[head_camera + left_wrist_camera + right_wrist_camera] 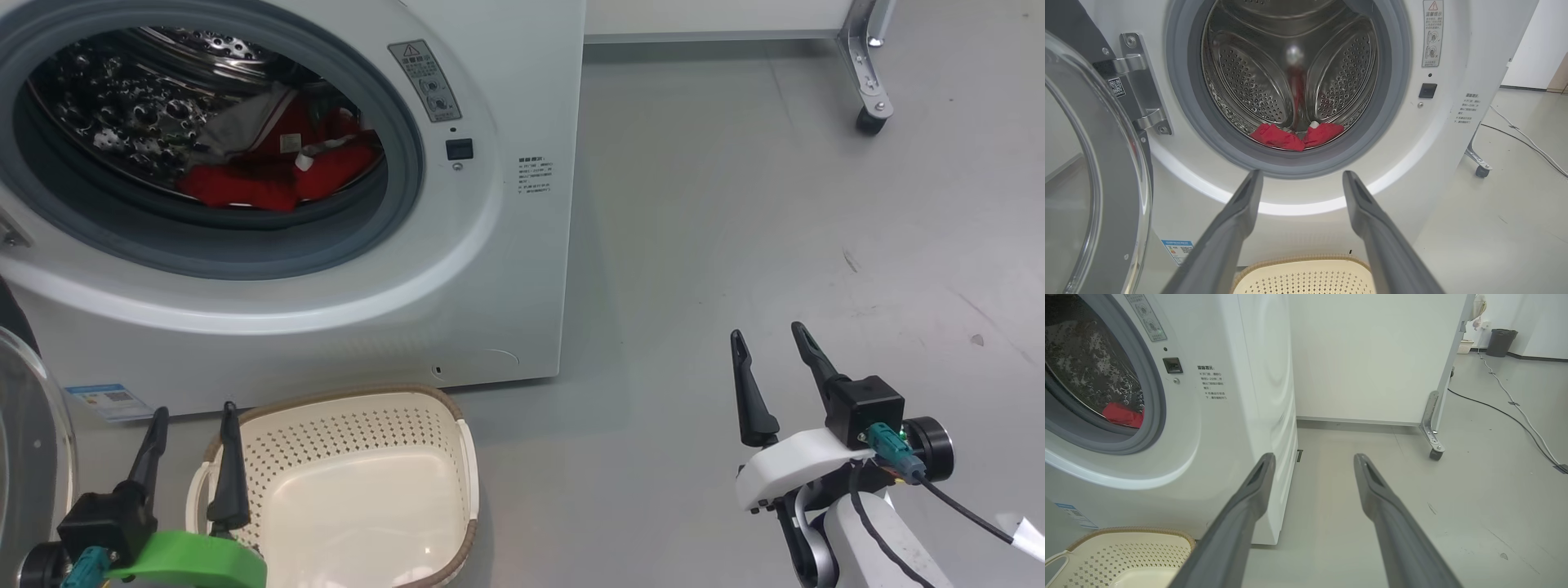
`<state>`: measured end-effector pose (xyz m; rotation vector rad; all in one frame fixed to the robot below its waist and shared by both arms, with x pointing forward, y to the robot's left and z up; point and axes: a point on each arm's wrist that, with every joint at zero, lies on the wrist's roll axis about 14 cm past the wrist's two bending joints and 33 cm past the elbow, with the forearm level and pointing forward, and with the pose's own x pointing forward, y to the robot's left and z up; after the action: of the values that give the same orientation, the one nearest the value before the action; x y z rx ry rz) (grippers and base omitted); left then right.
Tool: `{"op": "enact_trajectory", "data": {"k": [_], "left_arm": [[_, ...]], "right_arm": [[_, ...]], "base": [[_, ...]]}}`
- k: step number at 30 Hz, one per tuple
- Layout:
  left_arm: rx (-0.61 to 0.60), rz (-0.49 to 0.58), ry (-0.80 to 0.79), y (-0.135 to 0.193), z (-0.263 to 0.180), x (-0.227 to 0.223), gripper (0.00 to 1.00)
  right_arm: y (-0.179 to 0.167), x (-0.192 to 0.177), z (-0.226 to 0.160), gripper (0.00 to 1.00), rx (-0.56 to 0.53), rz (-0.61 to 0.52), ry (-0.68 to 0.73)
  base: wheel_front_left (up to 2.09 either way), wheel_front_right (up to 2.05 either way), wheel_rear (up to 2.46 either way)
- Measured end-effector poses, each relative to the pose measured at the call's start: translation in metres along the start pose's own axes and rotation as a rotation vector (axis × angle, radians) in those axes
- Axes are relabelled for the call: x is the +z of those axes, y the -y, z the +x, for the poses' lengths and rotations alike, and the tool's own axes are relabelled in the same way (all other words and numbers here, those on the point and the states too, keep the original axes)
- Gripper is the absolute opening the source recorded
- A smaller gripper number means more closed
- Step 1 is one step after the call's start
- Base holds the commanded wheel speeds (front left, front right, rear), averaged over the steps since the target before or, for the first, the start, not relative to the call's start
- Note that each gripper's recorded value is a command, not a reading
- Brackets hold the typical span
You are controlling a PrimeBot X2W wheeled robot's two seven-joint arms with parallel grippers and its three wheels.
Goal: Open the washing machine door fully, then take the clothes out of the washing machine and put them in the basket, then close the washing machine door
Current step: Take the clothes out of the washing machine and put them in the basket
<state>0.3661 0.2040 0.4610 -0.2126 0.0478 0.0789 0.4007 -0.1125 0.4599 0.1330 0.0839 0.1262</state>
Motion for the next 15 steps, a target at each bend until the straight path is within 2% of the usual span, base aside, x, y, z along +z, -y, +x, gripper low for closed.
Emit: {"op": "enact_trajectory", "data": {"k": [15], "left_arm": [[-0.017, -0.064, -0.157, 0.009, 0.007, -0.052, 1.0]], "right_arm": [[-0.001, -0.04, 0.009, 1.0, 0.006, 0.03, -0.11]], "base": [[0.0, 0.0, 0.0]]}}
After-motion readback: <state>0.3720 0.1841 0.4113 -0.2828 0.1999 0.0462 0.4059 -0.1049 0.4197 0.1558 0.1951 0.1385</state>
